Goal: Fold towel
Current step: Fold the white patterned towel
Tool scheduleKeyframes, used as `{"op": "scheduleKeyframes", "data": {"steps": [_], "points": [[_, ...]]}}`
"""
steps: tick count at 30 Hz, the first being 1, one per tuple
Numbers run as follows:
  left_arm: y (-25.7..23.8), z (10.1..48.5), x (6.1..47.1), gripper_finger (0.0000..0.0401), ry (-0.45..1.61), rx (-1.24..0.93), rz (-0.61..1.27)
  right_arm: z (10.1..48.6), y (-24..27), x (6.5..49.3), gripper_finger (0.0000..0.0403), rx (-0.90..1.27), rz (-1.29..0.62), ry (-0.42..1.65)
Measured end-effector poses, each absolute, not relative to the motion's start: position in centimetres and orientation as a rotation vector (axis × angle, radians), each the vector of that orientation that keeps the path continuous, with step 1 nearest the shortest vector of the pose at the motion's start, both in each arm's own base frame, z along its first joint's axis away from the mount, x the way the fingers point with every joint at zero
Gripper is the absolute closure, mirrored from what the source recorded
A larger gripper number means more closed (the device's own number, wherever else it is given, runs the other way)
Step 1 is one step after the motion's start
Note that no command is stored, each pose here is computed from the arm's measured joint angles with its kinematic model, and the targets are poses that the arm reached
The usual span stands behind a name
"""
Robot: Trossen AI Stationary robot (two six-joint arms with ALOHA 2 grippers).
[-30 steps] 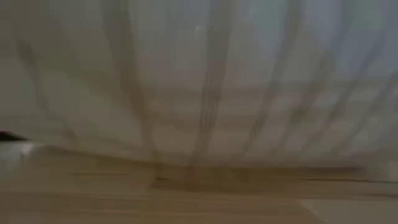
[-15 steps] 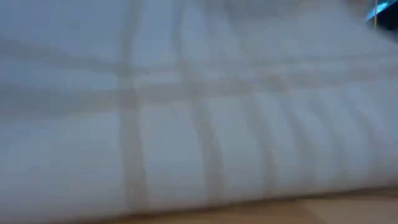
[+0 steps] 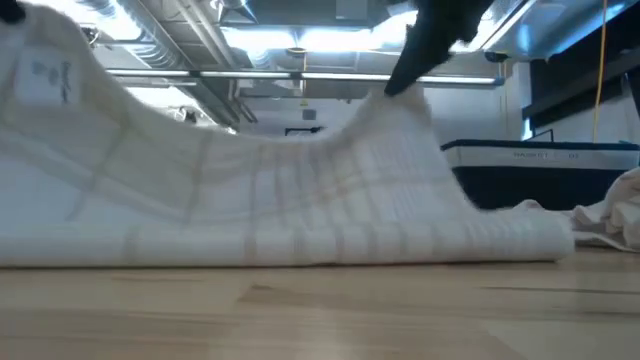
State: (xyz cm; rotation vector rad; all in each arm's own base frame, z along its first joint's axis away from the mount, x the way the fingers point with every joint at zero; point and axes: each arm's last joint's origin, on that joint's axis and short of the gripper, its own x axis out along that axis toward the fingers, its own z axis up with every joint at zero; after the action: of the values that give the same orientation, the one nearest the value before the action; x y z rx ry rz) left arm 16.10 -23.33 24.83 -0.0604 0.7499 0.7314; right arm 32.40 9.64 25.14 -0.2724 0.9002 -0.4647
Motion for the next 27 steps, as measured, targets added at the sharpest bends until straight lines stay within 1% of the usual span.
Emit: {"op": "scheduleKeyframes", "data": {"steps": [5, 9, 13, 17, 21, 24, 27], "points": [[-21.4, 23.8, 16.1, 0.0396, 0.817, -0.052, 0.805, 23.1, 6.1, 32.8, 0.0402, -0.276, -0.501, 0.961], [-18.2, 24.9, 16.0, 0.0398, 0.806, -0.122, 0.857, 22.7, 4.1, 33.5, 0.0402, -0.239, -0.457, 0.965], [-14.0, 26.0, 14.8, 0.0398, 0.798, -0.165, 0.881, 22.8, 2.3, 34.1, 0.0402, -0.245, -0.443, 0.956], [-10.5, 26.0, 13.2, 0.0399, 0.793, -0.219, 0.865, 23.0, 0.2, 34.6, 0.0402, -0.225, -0.382, 0.951], [-8.0, 25.2, 11.9, 0.0399, 0.777, -0.282, 0.786, 22.9, -2.5, 34.7, 0.0402, -0.185, -0.356, 0.964], [-6.7, 24.3, 10.9, 0.0398, 0.781, -0.273, 0.729, 22.9, -4.5, 34.5, 0.0402, -0.157, -0.348, 0.984], [-5.6, 23.4, 10.1, 0.0398, 0.782, -0.264, 0.725, 22.8, -6.3, 34.2, 0.0402, -0.091, -0.295, 0.991]]}}
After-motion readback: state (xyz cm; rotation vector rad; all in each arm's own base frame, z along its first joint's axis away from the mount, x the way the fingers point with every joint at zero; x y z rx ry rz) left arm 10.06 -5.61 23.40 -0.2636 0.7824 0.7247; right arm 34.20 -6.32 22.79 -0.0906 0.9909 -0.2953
